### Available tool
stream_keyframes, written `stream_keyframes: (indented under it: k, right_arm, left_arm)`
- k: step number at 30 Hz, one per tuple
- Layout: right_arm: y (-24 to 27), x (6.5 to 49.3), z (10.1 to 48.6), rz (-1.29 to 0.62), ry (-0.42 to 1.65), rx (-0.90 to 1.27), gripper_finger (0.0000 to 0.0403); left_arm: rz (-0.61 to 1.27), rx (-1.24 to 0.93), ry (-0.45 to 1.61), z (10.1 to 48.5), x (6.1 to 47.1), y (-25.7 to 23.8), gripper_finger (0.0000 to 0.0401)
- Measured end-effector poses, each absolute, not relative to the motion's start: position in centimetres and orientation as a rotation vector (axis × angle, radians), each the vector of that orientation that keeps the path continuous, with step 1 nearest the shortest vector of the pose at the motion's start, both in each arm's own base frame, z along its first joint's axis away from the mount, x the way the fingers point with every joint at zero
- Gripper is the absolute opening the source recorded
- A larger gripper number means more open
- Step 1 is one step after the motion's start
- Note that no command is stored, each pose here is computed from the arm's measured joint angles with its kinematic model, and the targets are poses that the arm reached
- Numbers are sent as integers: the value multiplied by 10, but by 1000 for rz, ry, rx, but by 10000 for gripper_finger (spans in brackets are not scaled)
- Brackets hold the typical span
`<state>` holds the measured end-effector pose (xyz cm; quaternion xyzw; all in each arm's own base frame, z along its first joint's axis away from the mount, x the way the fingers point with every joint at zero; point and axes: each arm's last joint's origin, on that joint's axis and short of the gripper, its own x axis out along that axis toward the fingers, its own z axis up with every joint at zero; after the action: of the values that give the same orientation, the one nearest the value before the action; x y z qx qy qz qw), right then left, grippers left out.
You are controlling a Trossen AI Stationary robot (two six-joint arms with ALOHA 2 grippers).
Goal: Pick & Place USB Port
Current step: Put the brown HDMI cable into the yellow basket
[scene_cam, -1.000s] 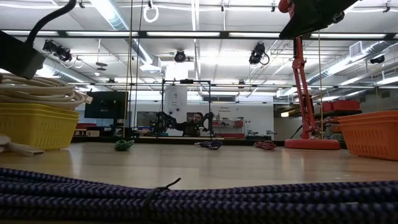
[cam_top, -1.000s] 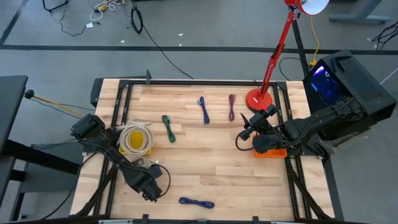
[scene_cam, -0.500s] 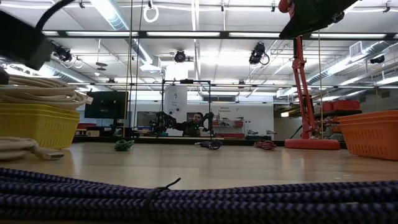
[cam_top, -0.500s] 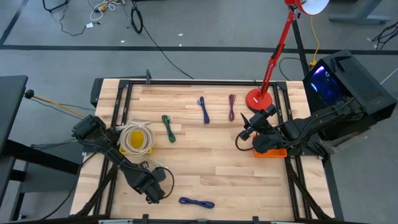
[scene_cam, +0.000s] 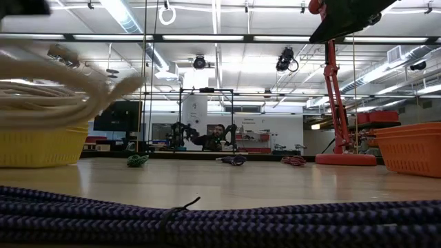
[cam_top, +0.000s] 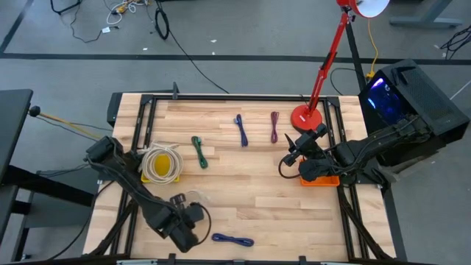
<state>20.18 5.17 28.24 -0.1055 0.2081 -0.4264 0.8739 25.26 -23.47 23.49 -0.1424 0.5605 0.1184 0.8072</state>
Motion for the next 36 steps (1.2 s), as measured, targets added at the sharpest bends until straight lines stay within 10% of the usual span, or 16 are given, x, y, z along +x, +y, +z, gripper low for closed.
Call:
stream_keyframes:
  k: [15, 36]
  right_arm:
    - [52, 201, 282, -891, 438, -224, 185]
    - [51, 200, 280, -869, 472, -232, 185]
  left_arm:
    - [510, -49, 1175, 321, 238, -206, 8]
    - [603, -9, 1337, 295, 227, -141, 8]
